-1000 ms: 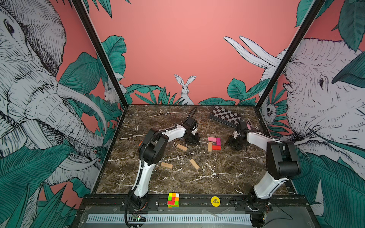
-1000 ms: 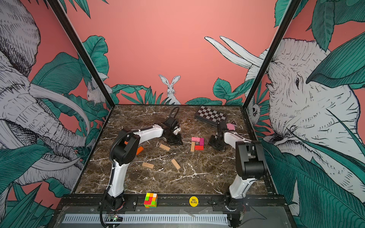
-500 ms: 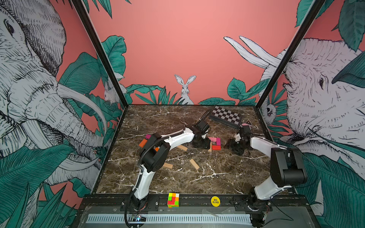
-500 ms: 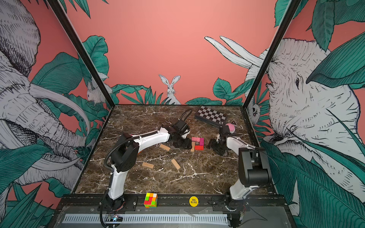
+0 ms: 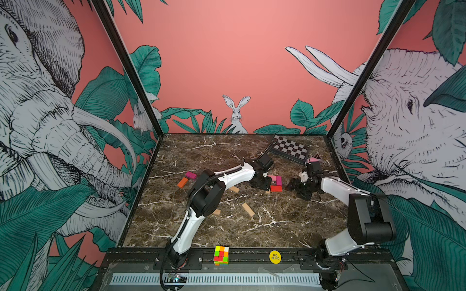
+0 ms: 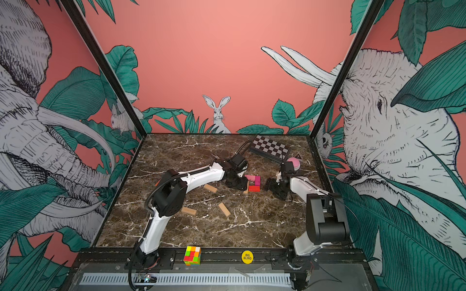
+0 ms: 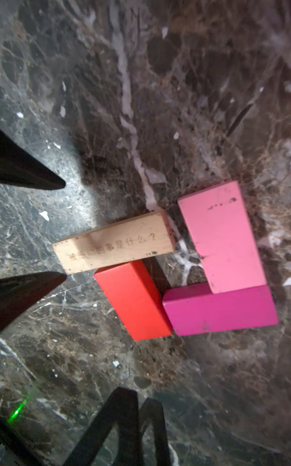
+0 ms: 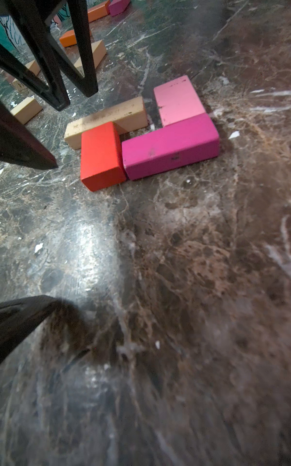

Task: Assemble the letter p with building blocks
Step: Adjust the building block at the center of the board.

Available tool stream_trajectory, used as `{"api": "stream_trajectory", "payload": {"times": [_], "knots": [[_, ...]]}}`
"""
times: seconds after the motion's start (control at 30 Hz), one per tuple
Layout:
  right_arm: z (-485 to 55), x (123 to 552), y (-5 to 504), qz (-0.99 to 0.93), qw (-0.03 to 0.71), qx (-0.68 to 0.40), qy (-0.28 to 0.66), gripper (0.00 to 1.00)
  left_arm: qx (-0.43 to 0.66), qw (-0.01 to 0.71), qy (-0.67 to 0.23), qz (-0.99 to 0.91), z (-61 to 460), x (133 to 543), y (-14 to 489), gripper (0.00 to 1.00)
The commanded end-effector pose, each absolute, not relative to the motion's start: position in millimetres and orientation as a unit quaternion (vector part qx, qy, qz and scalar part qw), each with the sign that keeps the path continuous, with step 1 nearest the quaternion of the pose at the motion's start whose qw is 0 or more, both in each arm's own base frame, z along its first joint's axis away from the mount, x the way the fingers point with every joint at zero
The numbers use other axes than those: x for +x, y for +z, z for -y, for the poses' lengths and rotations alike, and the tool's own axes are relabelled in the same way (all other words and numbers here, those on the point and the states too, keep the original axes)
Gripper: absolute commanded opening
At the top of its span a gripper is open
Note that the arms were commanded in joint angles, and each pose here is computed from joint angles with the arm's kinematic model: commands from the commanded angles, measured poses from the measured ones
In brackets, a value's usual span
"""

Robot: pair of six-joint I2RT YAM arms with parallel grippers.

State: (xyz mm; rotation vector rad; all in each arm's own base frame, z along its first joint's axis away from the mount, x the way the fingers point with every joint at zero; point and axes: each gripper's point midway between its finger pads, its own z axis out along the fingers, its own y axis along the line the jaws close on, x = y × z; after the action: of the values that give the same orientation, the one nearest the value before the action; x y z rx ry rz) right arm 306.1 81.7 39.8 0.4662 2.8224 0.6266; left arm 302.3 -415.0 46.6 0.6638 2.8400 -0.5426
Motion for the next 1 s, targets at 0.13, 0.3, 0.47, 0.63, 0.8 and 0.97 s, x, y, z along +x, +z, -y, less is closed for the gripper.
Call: {"api": "stream_trajectory", "payload": {"times": [0.13,0.3,0.47,0.63,0.8,0.97], "knots": [[-80,298,39,-0.958,0.102,0.158,0.217,0.79,0.233,0.087,-0.178,-0.952,420,296,55,0.52],[-81,298,38,-0.957,0.101,0.159,0.222,0.79,0.236,0.084,-0.180,-0.951,425,295,53,0.50],[-82,297,40,-0.956,0.104,0.157,0.226,0.80,0.239,0.081,-0.177,-0.951,428,294,51,0.49],[-81,295,43,-0.956,0.108,0.154,0.225,0.81,0.238,0.079,-0.173,-0.952,429,295,48,0.45],[-80,294,44,-0.956,0.109,0.155,0.225,0.81,0.238,0.077,-0.171,-0.953,430,294,45,0.44],[-80,293,44,-0.955,0.110,0.156,0.228,0.81,0.239,0.073,-0.166,-0.954,429,293,41,0.43]]}}
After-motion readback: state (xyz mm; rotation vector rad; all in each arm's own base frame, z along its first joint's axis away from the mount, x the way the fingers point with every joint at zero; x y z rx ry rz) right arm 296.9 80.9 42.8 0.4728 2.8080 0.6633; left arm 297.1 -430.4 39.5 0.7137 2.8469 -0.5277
